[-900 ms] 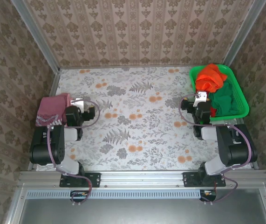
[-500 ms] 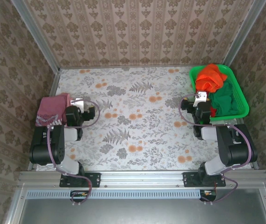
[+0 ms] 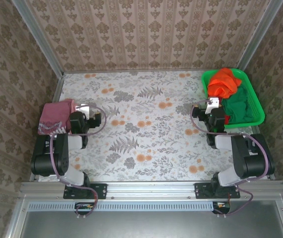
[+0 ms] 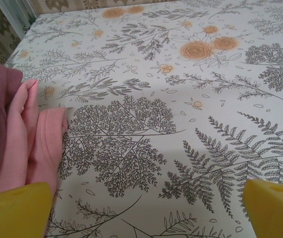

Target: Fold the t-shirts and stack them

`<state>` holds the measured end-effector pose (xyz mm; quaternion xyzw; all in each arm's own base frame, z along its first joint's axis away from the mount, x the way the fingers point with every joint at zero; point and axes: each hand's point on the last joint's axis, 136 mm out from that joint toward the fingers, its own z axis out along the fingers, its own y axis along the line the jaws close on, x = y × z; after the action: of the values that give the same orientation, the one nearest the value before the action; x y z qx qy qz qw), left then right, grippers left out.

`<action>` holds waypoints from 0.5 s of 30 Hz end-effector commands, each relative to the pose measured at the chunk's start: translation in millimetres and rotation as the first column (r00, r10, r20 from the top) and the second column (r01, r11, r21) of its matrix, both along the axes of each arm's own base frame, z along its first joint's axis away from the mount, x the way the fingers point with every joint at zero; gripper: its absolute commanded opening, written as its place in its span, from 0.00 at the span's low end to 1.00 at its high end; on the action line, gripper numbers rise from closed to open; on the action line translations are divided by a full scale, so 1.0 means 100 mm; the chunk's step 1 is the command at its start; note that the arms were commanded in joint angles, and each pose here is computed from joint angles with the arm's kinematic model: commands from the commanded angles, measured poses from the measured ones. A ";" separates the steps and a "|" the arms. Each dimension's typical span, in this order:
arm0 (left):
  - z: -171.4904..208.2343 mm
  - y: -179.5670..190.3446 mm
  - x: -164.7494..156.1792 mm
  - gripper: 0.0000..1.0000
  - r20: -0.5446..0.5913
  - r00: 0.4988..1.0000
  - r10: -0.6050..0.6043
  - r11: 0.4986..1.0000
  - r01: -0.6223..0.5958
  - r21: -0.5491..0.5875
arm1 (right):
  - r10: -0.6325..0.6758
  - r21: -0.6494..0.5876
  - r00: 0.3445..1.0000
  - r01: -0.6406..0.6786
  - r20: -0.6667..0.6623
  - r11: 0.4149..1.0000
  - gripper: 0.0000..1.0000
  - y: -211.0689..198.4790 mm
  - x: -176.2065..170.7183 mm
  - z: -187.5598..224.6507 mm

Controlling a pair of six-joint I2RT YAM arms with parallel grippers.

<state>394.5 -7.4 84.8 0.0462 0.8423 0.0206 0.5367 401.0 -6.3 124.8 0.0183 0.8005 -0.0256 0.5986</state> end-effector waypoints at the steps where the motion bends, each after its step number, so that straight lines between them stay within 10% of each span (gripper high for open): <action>1: 0.36 -0.04 0.05 1.00 0.038 0.999 0.006 0.999 -0.008 0.051 | 0.081 0.010 0.995 -0.080 -0.058 0.997 1.00 0.19 -0.18 0.10; 5: 0.68 -0.21 -0.06 1.00 0.096 0.995 0.010 0.989 -0.024 0.148 | 0.085 0.033 0.993 -0.083 -0.076 0.996 1.00 0.21 -0.35 0.43; 15: 1.34 -1.94 -0.43 1.00 0.173 0.886 -0.429 0.901 0.406 0.152 | -0.148 0.069 0.981 0.157 -0.124 0.985 1.00 -0.28 -0.38 1.29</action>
<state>363.1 -170.1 212.7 0.2188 0.7560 -0.0178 0.6166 367.9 -13.2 274.8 0.0583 0.7856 -0.0139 0.6158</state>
